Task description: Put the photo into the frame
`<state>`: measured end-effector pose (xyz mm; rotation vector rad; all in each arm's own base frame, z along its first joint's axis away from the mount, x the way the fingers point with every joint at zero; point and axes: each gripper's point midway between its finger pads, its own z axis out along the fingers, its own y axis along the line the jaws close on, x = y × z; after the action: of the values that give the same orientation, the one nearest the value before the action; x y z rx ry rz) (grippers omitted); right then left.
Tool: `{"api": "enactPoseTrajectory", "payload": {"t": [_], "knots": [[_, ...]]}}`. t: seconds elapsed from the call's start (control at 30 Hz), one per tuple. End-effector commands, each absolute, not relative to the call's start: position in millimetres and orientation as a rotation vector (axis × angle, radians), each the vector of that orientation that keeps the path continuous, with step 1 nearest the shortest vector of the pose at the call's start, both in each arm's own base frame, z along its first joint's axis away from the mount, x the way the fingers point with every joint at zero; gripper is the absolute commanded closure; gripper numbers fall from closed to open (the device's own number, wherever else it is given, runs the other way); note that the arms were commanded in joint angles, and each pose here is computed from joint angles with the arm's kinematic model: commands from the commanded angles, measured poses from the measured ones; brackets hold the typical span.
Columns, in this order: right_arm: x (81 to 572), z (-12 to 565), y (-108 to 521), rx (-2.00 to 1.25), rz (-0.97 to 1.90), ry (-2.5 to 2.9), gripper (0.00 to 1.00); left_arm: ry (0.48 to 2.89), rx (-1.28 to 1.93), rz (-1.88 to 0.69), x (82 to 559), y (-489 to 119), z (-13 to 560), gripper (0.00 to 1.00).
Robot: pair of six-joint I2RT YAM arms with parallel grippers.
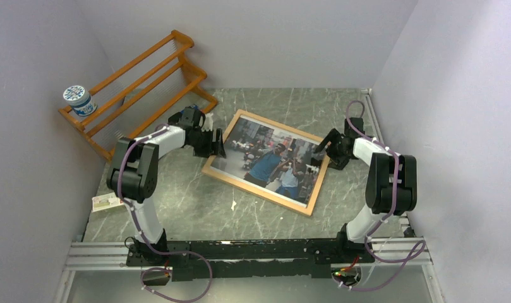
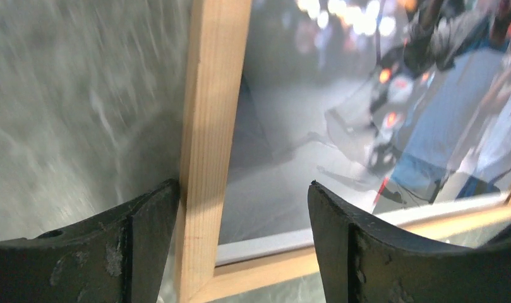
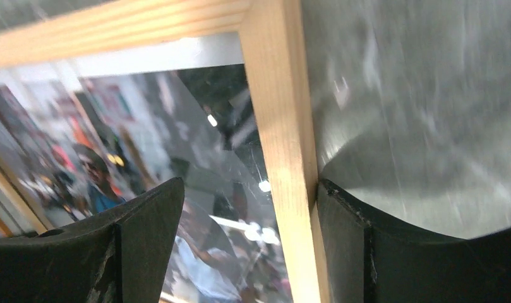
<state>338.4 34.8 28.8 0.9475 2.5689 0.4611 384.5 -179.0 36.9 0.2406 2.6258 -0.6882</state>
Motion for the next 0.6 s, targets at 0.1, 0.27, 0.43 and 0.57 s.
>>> {"api": "enactPoseTrajectory", "payload": {"t": [0.1, 0.27, 0.43, 0.57], "knots": [[415.8, 80.0, 51.9, 0.785, 0.711, 2.367, 0.21, 2.743, 0.036, -0.832, 298.4, -197.3, 37.9, 0.22], [415.9, 87.3, 42.9, 0.821, 0.652, 2.359, 0.21, 2.728, -0.042, -0.701, 289.8, -177.9, 44.5, 0.21], [397.6, 117.4, 1.8, 0.974, 0.357, 2.259, 0.21, 2.637, -0.115, -0.504, 301.9, -152.0, 78.0, 0.18], [368.3, 156.8, -15.4, 1.007, 0.238, 2.166, 0.2, 2.547, -0.099, -0.477, 303.8, -144.6, 114.6, 0.17]]}}
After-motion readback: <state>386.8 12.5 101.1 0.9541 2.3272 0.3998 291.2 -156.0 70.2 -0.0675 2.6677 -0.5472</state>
